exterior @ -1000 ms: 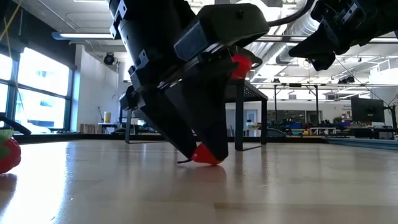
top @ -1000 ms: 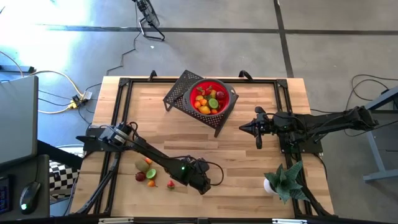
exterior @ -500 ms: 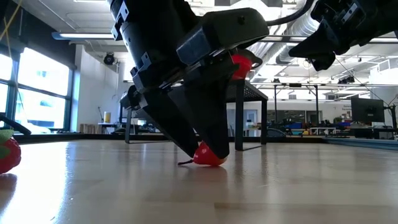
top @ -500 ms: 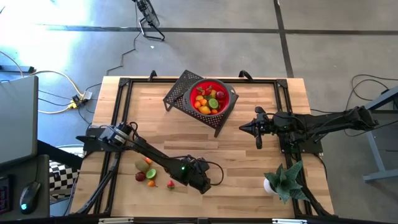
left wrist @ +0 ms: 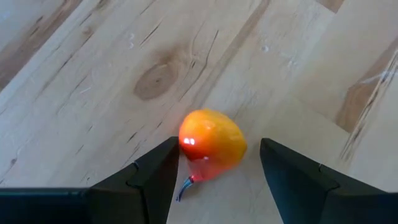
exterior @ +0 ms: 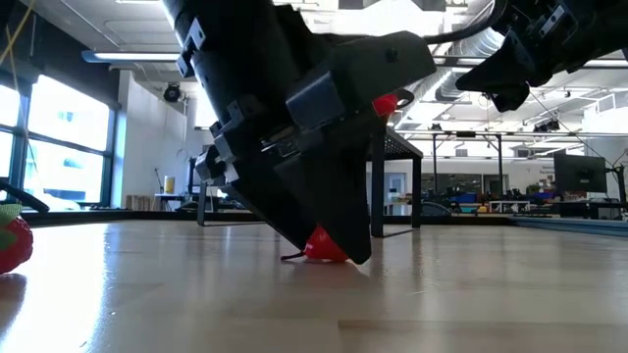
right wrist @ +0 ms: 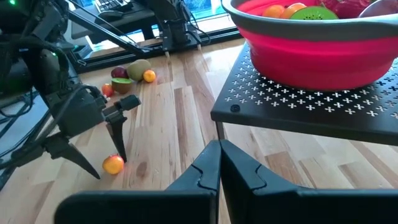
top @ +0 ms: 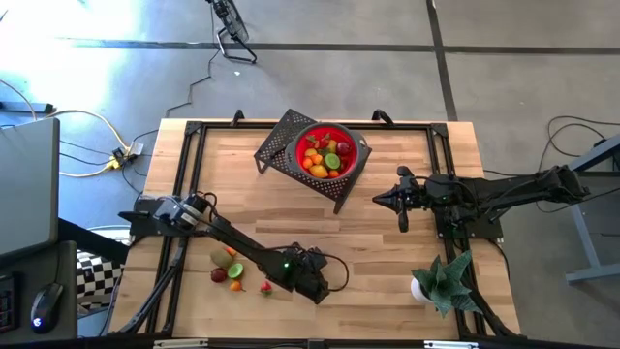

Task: Pick & Place Fruit
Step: Put the pear into the strainer bowl on the shelf

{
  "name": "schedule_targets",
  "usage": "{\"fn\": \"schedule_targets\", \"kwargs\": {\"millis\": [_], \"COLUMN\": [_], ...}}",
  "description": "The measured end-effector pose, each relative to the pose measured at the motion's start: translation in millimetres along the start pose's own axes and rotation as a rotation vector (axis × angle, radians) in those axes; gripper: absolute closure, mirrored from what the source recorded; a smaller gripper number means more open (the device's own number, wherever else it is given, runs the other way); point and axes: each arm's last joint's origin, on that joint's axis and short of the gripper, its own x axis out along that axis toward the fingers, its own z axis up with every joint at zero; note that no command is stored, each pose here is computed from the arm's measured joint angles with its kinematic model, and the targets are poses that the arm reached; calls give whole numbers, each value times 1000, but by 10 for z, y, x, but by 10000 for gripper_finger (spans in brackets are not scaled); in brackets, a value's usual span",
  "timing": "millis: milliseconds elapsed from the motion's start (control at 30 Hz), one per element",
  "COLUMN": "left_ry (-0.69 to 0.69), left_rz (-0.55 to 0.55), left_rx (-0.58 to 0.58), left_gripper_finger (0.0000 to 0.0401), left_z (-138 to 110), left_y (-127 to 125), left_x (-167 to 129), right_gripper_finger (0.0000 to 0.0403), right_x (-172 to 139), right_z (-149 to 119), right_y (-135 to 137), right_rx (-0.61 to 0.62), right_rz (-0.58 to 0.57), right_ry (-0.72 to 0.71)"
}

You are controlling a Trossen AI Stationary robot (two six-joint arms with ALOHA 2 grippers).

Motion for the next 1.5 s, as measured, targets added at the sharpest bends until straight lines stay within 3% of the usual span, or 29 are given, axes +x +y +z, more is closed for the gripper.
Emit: {"fn": "schedule_targets", "kwargs": {"millis": [500, 900, 1500], "left_ry": [-2, -17, -21], "left_rz": [-1, -3, -9], "left_rx": [-2, -7, -15], "left_gripper_finger": [182, 274, 274], "left_z": [-5, 0, 40], "left_y": [-3, -5, 4], "left_x": [10, 22, 6], "right_gripper_finger": [400, 401, 401], "right_x": [0, 0, 0], "right_z": [-4, -3, -4], "right_y": [-2, -2, -2], "right_rx": [-1, -1, -1], "right_rz": [-3, -3, -3], "right_ry": [4, 3, 3]}}
